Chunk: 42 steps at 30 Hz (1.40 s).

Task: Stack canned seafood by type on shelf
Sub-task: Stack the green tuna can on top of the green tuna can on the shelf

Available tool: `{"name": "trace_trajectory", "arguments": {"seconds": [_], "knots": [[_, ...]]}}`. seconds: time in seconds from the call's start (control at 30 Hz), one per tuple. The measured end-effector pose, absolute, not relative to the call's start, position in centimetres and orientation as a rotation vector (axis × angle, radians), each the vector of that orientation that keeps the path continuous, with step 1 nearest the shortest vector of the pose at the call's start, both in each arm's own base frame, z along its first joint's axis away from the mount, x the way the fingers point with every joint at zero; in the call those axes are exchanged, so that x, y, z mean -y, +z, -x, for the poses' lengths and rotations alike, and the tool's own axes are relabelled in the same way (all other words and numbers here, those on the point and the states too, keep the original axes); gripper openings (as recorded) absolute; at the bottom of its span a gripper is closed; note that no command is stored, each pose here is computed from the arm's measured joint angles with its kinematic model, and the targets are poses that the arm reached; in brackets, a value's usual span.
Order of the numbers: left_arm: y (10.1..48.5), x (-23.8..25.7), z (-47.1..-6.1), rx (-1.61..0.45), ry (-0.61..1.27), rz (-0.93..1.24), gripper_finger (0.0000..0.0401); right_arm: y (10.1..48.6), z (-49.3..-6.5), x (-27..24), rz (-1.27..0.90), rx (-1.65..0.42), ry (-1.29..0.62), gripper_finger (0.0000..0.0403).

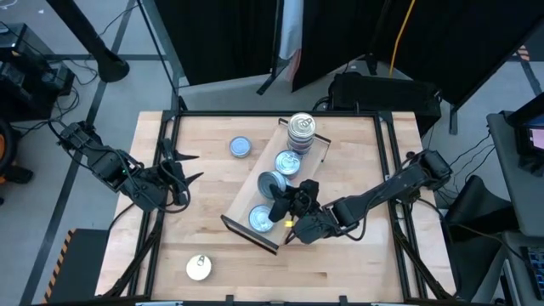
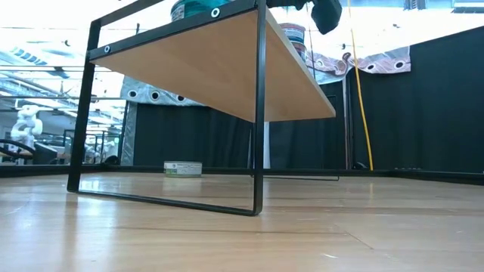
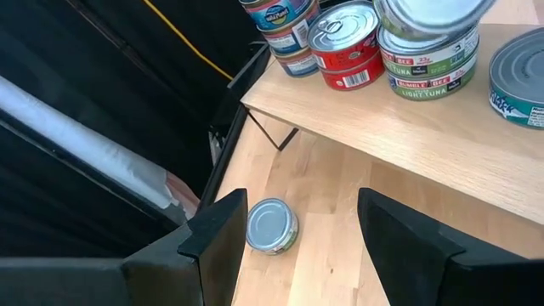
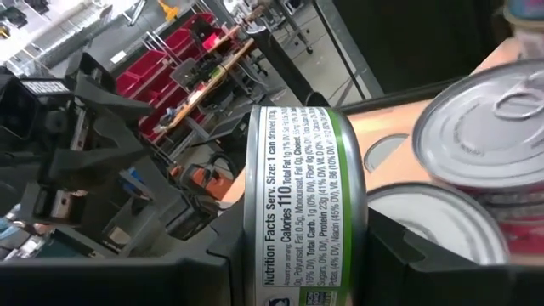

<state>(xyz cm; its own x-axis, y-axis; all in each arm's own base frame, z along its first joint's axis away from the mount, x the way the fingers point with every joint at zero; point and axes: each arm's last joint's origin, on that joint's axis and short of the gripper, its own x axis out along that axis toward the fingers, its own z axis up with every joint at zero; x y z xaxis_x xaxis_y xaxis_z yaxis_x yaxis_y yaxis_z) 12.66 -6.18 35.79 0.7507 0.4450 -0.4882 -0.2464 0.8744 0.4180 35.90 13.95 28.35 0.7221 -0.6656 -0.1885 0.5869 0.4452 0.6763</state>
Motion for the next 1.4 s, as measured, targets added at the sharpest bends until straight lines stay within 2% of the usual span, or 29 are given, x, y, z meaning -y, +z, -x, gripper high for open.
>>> {"name": "trace_trajectory", "arguments": {"seconds": [0.47, 0.63, 1.4], "knots": [[35.8, 6.2, -12.7, -0.615, 0.384, -0.339, 0.0226, 28.1, -35.3, -13.6, -0.826, 0.095, -0.81, 0.0139], [35.8, 6.2, -12.7, -0.615, 0.384, -0.338, 0.0226, 28.1, -35.3, -13.6, -0.831, 0.098, -0.81, 0.0151], [35.8, 6.2, -12.7, -0.612, 0.387, -0.312, 0.0226, 29.0, -34.8, -12.9, -0.782, 0.009, -0.773, 0.0349]]}}
